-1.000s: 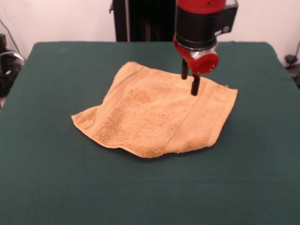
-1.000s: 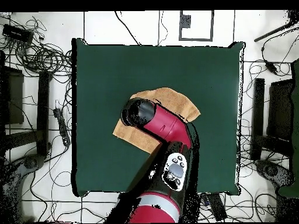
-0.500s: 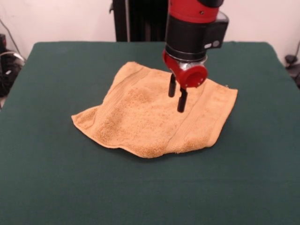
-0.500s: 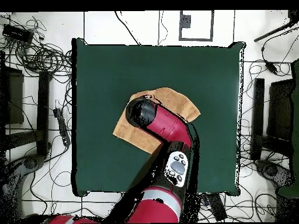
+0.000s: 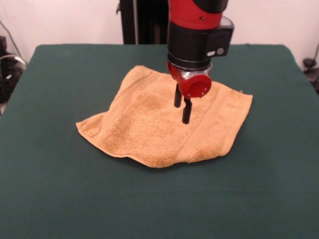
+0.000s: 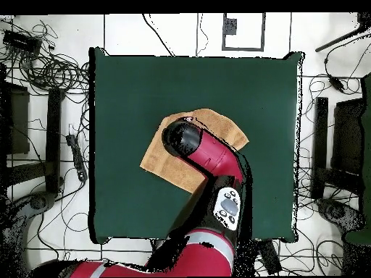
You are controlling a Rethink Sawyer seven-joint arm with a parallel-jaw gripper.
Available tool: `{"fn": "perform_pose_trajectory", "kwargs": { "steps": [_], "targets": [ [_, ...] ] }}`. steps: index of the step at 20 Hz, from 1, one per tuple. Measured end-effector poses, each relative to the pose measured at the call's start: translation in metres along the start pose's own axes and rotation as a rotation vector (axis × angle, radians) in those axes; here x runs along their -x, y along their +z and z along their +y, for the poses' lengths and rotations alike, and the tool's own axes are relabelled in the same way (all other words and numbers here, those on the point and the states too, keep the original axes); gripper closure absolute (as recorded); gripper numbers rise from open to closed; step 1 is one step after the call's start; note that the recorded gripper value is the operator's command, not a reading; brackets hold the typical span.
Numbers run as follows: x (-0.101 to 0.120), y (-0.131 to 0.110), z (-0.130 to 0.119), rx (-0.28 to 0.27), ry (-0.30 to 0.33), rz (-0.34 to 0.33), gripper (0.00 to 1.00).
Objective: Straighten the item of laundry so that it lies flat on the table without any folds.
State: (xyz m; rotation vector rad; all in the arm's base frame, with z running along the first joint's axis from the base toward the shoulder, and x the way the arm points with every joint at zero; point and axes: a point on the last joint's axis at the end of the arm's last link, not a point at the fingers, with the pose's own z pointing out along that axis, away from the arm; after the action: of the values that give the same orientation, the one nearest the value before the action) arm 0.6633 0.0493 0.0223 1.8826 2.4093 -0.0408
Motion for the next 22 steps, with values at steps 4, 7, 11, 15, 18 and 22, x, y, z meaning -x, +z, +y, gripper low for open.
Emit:
{"fn": "perform_pose_trajectory", "kwargs": {
  "steps": [4,7,11,15,18,22],
  "targets": [
    [-0.003,0.001,-0.001,-0.010,0.011,0.029,0.00],
    [-0.005,0.000,-0.002,-0.018,0.019,0.052,0.00],
    [-0.006,-0.004,-0.004,-0.026,0.030,0.076,0.00],
    [-0.006,-0.008,-0.004,-0.027,0.035,0.085,0.00],
    [-0.007,-0.016,-0.003,-0.018,0.038,0.088,0.00],
    [-0.007,-0.019,-0.001,-0.011,0.044,0.091,0.00]
  ]
}}
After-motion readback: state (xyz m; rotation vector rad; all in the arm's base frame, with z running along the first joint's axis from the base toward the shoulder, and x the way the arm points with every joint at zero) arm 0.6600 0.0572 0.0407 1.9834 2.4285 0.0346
